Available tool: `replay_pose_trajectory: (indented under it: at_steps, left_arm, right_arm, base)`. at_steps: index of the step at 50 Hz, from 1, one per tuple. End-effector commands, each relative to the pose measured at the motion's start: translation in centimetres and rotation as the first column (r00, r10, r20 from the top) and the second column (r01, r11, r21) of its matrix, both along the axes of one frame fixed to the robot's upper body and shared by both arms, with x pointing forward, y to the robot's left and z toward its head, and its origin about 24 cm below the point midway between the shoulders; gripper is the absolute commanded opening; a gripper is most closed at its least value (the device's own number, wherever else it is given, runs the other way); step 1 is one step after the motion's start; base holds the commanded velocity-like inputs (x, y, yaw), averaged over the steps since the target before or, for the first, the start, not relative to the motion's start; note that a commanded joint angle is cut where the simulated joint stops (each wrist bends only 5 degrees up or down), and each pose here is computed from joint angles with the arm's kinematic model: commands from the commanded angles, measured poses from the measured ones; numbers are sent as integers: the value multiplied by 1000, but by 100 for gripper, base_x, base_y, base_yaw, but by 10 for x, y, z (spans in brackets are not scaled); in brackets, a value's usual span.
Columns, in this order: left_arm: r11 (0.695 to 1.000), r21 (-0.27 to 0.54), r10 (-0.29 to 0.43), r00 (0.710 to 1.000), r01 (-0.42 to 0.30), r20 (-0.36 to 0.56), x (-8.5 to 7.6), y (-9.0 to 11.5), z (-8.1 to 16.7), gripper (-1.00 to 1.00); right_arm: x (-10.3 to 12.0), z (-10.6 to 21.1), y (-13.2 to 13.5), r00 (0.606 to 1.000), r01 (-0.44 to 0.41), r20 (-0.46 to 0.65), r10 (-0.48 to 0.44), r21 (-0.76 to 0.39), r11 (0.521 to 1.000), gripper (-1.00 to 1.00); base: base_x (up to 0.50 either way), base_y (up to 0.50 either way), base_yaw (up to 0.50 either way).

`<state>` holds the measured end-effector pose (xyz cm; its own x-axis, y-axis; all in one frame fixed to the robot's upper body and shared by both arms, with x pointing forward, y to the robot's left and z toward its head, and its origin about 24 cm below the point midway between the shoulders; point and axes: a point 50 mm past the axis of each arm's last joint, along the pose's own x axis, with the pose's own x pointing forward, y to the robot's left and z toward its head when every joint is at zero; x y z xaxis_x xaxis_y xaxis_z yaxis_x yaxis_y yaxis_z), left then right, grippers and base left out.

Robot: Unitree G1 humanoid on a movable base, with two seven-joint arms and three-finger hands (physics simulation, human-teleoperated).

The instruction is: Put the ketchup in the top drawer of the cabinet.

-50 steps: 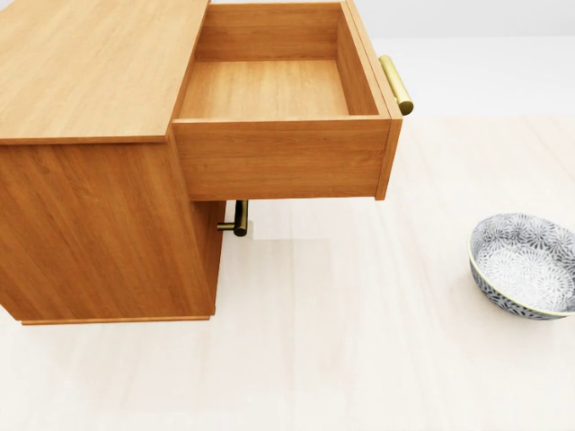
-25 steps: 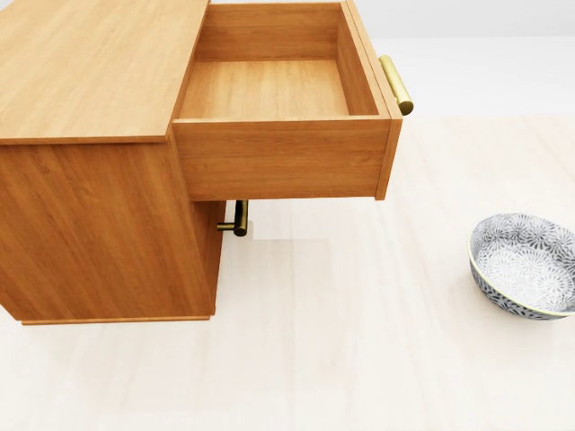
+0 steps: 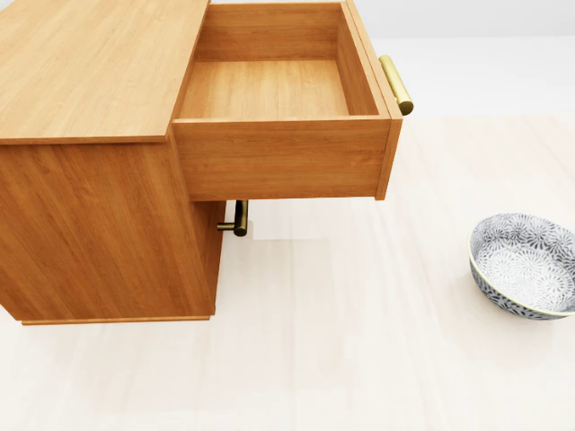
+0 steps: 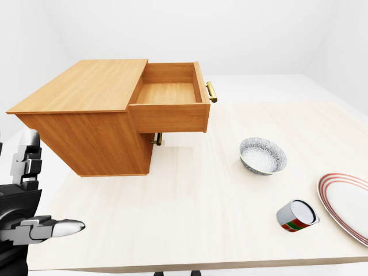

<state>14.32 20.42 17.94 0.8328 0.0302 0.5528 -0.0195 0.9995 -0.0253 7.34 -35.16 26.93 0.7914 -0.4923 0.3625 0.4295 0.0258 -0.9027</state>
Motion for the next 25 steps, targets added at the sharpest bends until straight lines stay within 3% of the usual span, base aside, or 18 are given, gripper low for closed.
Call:
replay_pose_trajectory:
  at_steps: [1, 25]
  left_arm:
    - [1000, 0, -1, 1000, 1, -3, 1, -1, 0, 100]
    - [1000, -1, -5, 1000, 5, -23, 2, -2, -4, 100]
  right_arm:
    - [16, -18, -2, 1000, 6, -15, -5, 65, 998, 100]
    - [42, -70, -5, 988, -84, -101, 119, 304, 949, 100]
  base:
    - [0, 0, 0]
    - [0, 0, 0]
